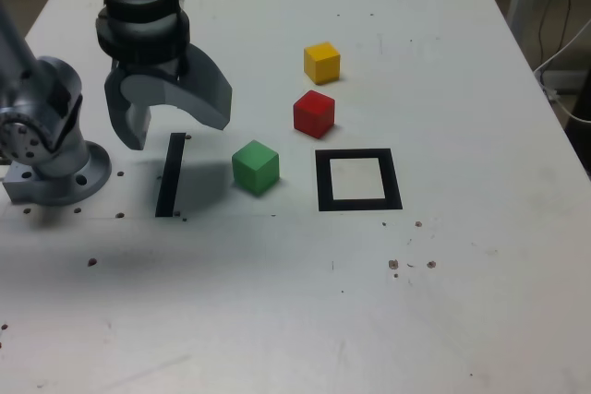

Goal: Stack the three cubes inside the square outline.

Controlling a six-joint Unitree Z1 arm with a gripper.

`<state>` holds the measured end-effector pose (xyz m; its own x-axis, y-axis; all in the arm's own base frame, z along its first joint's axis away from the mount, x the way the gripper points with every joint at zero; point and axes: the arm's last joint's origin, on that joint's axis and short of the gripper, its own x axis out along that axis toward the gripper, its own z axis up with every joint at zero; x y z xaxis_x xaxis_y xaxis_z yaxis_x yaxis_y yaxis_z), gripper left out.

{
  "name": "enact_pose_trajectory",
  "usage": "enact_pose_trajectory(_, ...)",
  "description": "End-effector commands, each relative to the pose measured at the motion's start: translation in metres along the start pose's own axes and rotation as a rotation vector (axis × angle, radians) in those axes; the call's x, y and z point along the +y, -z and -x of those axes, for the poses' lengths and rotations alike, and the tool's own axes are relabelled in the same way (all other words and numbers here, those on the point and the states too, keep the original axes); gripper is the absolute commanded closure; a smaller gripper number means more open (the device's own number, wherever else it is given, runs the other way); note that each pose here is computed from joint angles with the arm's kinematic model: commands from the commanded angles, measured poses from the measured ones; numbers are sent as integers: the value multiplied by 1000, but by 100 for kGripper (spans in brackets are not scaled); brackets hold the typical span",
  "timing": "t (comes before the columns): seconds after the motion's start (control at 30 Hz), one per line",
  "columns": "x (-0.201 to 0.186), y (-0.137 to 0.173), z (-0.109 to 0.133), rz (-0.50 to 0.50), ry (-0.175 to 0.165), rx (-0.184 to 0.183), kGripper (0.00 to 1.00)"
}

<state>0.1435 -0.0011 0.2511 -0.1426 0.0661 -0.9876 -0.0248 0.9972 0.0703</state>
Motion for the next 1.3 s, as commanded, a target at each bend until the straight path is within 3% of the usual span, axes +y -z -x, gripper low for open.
enact_pose_trajectory(0.0,1,1,1,4,-2,-2,1)
enact_pose_trajectory(0.37,1,1,0,3,-6,10,1)
enact_pose_trajectory(0.5,1,-5,6,2,-20,-3,1)
enact_pose_trajectory(0.67,3,-27,29,-42,-55,-34,1)
enact_pose_trajectory(0.93,11,-74,58,-218,-134,-60,3)
enact_pose_trajectory(1.27,39,-124,52,-380,-198,-14,6)
